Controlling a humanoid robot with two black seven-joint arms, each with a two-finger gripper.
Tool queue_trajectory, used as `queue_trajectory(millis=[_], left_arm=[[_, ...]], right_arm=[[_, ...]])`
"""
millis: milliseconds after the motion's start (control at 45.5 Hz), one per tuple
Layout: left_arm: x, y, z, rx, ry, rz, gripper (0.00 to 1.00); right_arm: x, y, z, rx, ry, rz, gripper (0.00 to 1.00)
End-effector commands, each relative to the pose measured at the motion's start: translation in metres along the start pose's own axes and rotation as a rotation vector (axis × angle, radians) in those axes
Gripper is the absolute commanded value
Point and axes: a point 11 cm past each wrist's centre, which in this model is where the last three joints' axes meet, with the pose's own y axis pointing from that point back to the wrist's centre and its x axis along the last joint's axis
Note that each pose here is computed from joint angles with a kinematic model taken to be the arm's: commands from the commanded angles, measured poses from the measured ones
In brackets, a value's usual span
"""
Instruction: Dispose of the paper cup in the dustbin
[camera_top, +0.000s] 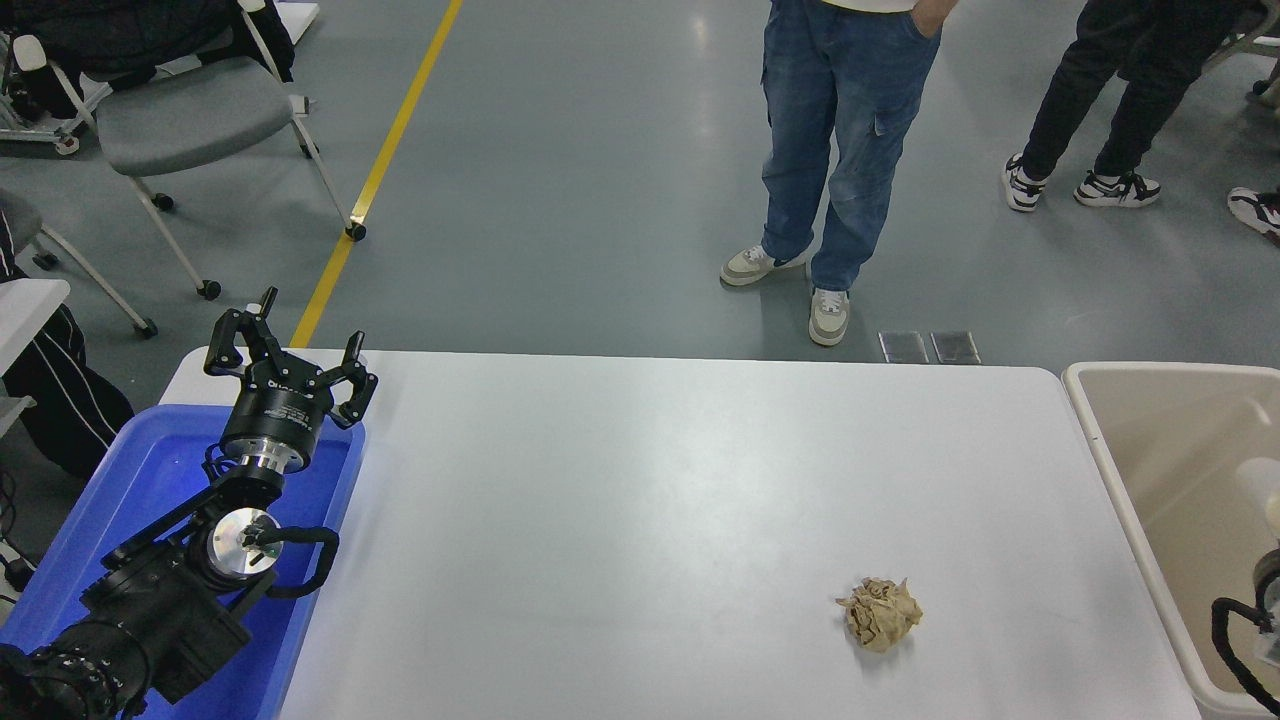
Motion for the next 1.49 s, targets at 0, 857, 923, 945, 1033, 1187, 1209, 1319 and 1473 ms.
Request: queue_trajectory(millis=[0,857,923,945,1033,1187,1209,1319,1473], left_arm=[[0.000,0.000,0.000,0.000,0.000,0.000,1.00],[0.000,0.000,0.000,0.000,0.000,0.000,1.00],[0.000,0.000,0.000,0.000,0.000,0.000,1.00],[0.000,0.000,0.000,0.000,0.000,0.000,1.00],[0.000,0.000,0.000,0.000,0.000,0.000,1.00],[0.000,0.000,0.000,0.000,0.000,0.000,1.00],[0.000,0.000,-0.001,0.001,0.001,0.000,1.00],[0.000,0.000,0.000,0.000,0.000,0.000,1.00],[0.000,0.000,0.000,0.000,0.000,0.000,1.00]], right_arm=[[0.004,0.003,0.014,-0.032,-0.027,0.027,0.00],[-0.002,-0.003,-0.020,0.061,0.141,-0.017,1.00],[-0.005,-0.004,-0.024,0.066,0.132,-0.054,1.00],[-0.005,-0.004,-0.027,0.067,0.115,-0.085,1.00],[0.002,-0.007,-0.041,0.079,0.023,-0.191,1.00],[0.011,-0.009,-0.057,0.122,-0.233,-0.198,1.00],[0.009,-0.009,-0.063,0.145,-0.265,-0.213,1.00],[-0.007,-0.002,-0.101,0.269,-0.384,-0.310,1.00],[-0.065,0.028,-0.136,0.313,-0.505,-0.541,1.00]])
